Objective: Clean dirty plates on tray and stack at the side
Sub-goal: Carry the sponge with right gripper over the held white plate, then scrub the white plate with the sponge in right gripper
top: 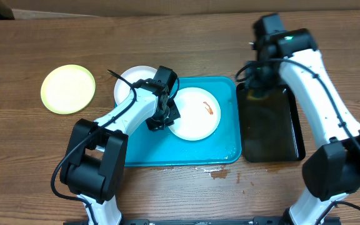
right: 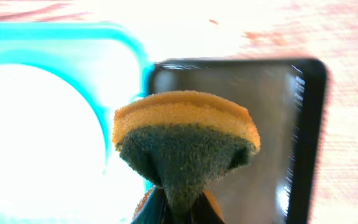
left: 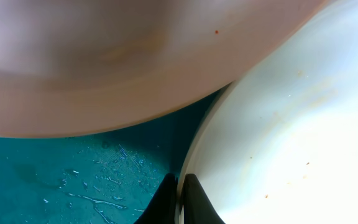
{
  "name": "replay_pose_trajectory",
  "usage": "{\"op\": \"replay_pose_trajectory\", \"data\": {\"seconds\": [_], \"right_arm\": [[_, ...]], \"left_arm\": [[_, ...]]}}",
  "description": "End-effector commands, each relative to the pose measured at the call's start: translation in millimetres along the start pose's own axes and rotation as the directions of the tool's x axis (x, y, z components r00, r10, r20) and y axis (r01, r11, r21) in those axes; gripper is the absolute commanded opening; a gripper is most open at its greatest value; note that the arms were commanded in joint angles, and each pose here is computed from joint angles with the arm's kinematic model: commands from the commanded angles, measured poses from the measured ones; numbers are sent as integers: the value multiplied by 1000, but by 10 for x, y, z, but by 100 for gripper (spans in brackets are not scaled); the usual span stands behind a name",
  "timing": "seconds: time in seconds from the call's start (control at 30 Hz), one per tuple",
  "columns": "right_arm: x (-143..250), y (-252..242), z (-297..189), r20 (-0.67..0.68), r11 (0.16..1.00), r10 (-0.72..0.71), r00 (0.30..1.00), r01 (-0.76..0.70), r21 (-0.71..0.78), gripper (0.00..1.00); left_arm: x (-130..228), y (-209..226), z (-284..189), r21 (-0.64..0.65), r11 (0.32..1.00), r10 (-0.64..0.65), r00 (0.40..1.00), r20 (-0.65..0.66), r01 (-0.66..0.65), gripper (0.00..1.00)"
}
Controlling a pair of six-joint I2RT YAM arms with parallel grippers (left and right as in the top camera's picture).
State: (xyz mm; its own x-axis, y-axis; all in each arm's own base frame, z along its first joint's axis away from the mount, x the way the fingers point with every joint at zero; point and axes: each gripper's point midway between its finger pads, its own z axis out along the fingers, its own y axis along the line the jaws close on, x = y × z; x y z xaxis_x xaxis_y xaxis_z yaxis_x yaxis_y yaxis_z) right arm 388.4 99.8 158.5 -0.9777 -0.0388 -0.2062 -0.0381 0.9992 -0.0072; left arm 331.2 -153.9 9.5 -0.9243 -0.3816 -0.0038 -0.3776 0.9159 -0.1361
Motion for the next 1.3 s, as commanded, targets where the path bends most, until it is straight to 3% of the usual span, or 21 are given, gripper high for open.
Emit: {"op": "replay_pose_trajectory", "data": {"seconds": [0.0,0.13,0.37,1.07,1.27], "right_arm": [[23,352,-73,37,995,-96,995,97,-20,4],[31,658,93,62,982,-186,981,183,40,4],[15,866,443,62,909,-331,942,301,287,4],[186,950,1373,-94,925,-293,952,307,223,4],[439,1060,1590,-165,946,-284,944,304,109,4]], "left_arm": [[-12,54,58,-24,999,-28,1000,-2,27,4],[-13,54,58,-24,999,-27,1000,-1,27,4],[-16,51,58,-23,999,-27,1000,0,27,4],[-11,55,58,-24,999,-27,1000,-2,27,4],[-11,55,58,-24,999,-27,1000,-2,27,4]]}}
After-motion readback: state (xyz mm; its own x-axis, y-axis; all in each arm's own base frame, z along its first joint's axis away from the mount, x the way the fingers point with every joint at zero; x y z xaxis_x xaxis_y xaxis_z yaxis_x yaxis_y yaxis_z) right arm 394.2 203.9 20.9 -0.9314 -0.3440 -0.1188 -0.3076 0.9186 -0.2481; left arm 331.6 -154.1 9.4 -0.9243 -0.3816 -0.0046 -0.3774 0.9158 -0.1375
